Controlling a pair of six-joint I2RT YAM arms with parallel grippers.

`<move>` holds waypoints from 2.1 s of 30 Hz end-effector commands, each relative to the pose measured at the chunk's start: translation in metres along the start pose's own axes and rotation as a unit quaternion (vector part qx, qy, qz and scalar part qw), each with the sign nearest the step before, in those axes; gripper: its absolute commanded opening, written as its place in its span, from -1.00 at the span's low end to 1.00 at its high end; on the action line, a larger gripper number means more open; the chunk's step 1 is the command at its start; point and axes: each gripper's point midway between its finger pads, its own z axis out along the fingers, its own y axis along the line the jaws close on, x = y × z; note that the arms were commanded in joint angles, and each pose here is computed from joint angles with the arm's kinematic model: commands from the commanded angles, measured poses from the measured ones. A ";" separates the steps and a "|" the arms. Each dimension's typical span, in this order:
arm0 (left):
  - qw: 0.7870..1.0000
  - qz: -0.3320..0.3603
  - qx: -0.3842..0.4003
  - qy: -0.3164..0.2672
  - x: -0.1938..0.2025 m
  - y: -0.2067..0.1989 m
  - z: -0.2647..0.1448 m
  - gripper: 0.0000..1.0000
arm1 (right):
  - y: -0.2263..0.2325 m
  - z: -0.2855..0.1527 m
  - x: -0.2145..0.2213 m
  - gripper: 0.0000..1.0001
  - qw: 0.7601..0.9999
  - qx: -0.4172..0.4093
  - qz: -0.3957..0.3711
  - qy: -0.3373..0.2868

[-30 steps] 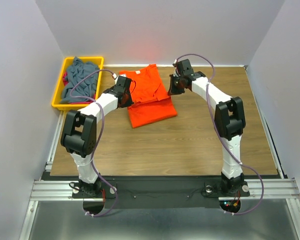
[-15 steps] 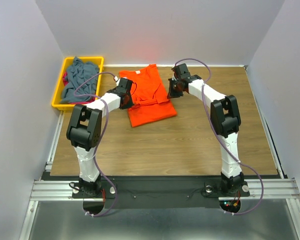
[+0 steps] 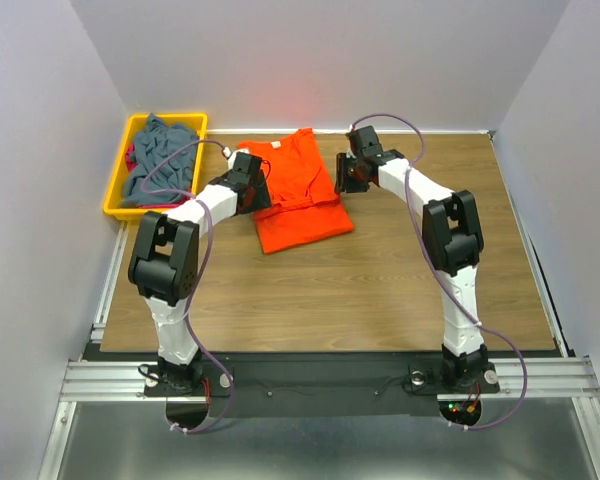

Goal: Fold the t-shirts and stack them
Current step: Fold the tshirt

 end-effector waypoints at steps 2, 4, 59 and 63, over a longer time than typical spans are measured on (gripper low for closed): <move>0.993 -0.023 0.026 -0.112 -0.069 -0.003 -0.075 0.75 | 0.035 -0.048 -0.033 -0.10 0.996 -0.022 -0.047 -0.070; 0.992 -0.021 0.033 -0.122 -0.071 -0.004 -0.087 0.85 | 0.047 -0.051 -0.019 -0.10 0.995 -0.018 -0.065 -0.066; 0.990 0.020 0.029 -0.134 0.015 0.045 -0.121 0.78 | 0.100 -0.027 -0.057 -0.23 0.978 0.009 -0.125 -0.166; 0.990 0.017 0.028 -0.137 0.013 0.045 -0.122 0.78 | 0.097 -0.026 -0.034 -0.25 0.983 -0.006 -0.124 -0.137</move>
